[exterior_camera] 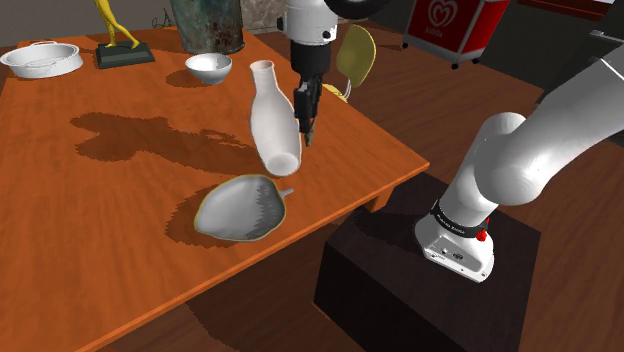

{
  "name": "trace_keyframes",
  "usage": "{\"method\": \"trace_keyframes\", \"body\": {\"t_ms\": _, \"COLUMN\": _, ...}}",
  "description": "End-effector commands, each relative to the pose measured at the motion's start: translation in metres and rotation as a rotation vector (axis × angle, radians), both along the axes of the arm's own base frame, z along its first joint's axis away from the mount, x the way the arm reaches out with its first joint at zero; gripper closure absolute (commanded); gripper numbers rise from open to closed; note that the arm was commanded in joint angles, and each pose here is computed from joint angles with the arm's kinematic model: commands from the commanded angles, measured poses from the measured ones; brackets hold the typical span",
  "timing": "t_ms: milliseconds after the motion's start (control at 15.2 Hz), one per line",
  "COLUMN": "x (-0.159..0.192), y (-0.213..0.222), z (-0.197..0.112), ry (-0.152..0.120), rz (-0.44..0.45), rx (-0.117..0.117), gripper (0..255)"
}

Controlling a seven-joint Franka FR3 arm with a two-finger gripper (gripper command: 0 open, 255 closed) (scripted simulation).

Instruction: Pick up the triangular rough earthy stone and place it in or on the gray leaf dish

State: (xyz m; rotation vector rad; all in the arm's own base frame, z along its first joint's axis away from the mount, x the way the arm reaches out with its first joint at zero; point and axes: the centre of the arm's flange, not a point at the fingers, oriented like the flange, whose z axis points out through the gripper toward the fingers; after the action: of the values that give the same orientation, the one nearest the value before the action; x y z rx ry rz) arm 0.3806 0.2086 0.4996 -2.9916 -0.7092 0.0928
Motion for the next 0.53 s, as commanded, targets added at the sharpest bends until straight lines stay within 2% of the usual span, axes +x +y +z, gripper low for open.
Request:
{"method": "trace_keyframes", "body": {"t_ms": 0, "x": 0.001, "y": 0.025, "z": 0.002, "ry": 0.000, "rz": -0.001, "rx": 0.001, "gripper": 255}}
{"method": "trace_keyframes", "body": {"t_ms": 462, "x": 0.003, "y": 0.118, "z": 0.002, "ry": 0.000, "rz": -0.001, "rx": 0.001, "gripper": 255}}
